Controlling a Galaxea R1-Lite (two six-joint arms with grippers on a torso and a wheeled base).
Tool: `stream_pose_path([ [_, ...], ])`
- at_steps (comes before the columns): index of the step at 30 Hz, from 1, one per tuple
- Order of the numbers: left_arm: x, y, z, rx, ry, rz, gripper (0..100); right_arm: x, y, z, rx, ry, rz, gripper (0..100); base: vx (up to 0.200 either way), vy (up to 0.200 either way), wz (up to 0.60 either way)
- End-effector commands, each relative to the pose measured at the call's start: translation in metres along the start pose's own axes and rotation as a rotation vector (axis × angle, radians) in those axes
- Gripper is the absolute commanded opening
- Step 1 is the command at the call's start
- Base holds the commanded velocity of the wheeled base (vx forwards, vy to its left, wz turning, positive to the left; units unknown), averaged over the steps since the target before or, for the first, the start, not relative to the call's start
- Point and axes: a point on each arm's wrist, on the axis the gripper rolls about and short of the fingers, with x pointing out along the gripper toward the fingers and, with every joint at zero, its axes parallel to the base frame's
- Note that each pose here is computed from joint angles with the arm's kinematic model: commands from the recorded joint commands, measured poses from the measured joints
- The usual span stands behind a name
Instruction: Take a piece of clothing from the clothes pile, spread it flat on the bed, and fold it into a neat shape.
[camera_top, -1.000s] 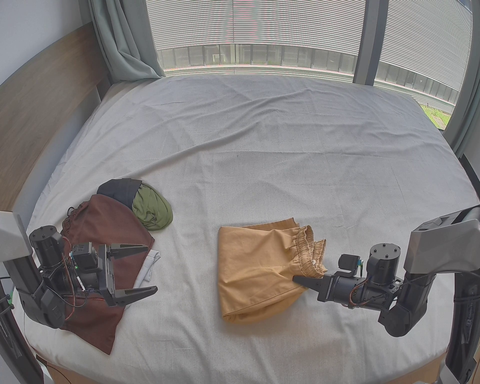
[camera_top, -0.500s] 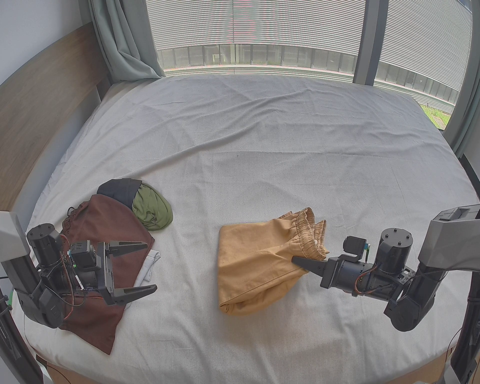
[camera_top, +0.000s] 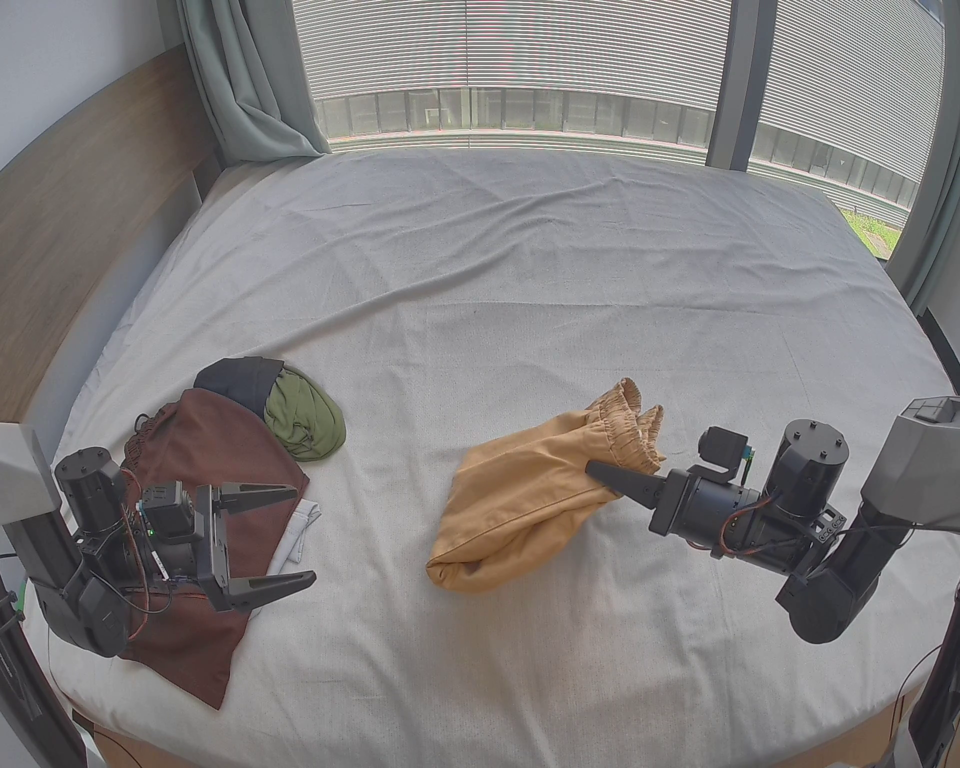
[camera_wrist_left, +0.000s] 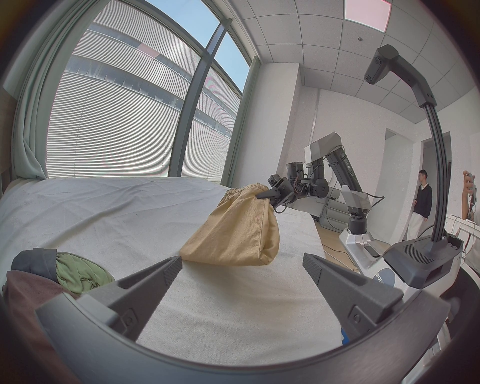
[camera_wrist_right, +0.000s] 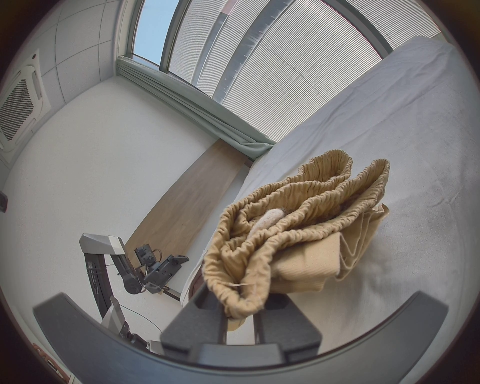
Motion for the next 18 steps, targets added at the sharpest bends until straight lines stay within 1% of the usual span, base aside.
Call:
stream_pose_path([
  [1,0.0,0.0,0.0,0.0,0.0,-0.001,100,0.005,0.007,0.014,-0.013,-0.047,0.037,0,0.0,0.0,0.0],
  [7,0.0,-0.001,0.0,-0.002,0.001,-0.001,100,0.017,0.008,0.033,-0.02,-0.104,0.077,0,0.0,0.0,0.0],
  [15,0.001,-0.002,-0.001,-0.008,0.003,-0.008,100,0.028,0.001,0.053,-0.014,-0.168,0.097,0,0.0,0.0,0.0],
  [18,0.001,-0.003,-0.001,-0.011,0.003,-0.01,100,0.032,-0.002,0.058,-0.009,-0.171,0.095,0,0.0,0.0,0.0],
])
